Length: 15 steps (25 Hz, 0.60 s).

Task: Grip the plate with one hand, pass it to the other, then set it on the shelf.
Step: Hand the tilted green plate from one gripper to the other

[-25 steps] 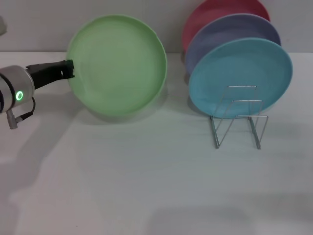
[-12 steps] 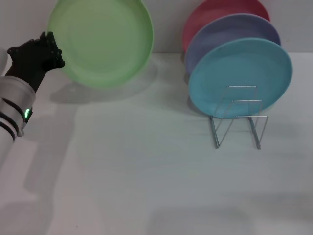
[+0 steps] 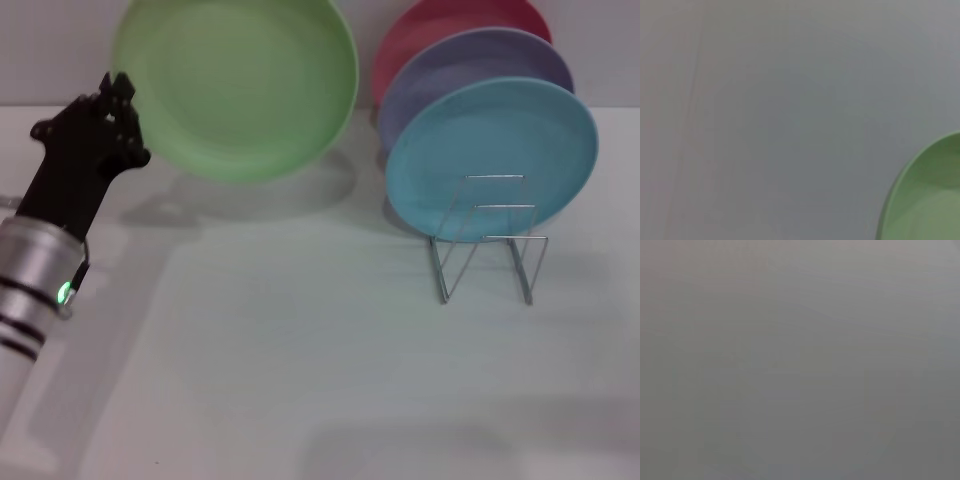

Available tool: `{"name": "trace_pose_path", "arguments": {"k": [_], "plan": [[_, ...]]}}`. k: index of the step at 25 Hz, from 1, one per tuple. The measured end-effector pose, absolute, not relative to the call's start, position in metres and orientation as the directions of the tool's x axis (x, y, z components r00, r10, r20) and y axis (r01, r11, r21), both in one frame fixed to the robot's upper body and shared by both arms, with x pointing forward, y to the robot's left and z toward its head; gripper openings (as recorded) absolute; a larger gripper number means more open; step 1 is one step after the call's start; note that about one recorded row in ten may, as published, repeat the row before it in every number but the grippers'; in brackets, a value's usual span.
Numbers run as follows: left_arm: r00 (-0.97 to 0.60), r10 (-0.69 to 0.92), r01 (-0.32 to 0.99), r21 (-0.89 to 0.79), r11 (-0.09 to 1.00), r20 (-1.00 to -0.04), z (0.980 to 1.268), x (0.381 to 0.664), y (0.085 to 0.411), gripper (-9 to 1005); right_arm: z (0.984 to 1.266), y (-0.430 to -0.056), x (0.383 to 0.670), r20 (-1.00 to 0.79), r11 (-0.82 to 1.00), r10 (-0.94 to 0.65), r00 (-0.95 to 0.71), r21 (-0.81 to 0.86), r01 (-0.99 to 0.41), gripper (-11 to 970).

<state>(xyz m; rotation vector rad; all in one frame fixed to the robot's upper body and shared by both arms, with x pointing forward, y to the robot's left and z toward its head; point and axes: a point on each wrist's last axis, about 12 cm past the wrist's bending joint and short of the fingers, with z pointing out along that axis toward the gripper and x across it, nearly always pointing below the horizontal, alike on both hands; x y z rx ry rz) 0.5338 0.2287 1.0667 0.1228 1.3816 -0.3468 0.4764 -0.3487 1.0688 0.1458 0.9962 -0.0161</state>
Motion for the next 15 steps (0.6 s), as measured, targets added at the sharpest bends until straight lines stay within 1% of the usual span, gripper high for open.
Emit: {"name": "trace_pose_path", "arguments": {"k": [2,3,6,7,9,11,12,15], "plan": [[0.15,-0.202,0.317,-0.147,0.937,-0.968,1.06,0.527,0.236,35,1.066,-0.342,0.474,-0.846,0.994,0.069,0.529,0.101,0.032,583],[0.15,-0.202,0.317,-0.147,0.937,-0.968,1.06,0.527,0.236,35,1.066,-0.342,0.474,-0.846,0.994,0.069,0.529,0.101,0.032,583],[0.15,-0.206,0.314,-0.151,0.937,-0.967,1.056,0.52,0.239,35,1.063,-0.331,0.472,-0.856,0.995,0.095,0.508,0.089,-0.036,583],[0.138,-0.203,0.317,-0.152,0.936,-0.969,1.052,0.514,0.239,35,1.061,-0.322,0.471,-0.861,0.993,0.115,0.495,0.082,-0.088,583],[0.129,-0.201,0.319,-0.151,0.936,-0.971,1.049,0.512,0.239,35,1.06,-0.318,0.471,-0.864,0.991,0.123,0.488,0.079,-0.109,583],[0.112,-0.193,0.322,-0.148,0.935,-0.975,1.044,0.508,0.239,35,1.058,-0.307,0.471,-0.872,0.986,0.136,0.471,0.073,-0.15,583],[0.095,-0.186,0.325,-0.146,0.934,-0.978,1.04,0.504,0.238,35,1.055,-0.294,0.472,-0.883,0.979,0.151,0.445,0.071,-0.192,583],[0.078,-0.179,0.331,-0.144,0.932,-0.981,1.035,0.501,0.237,35,1.051,-0.282,0.474,-0.897,0.972,0.156,0.413,0.064,-0.228,583]]}}
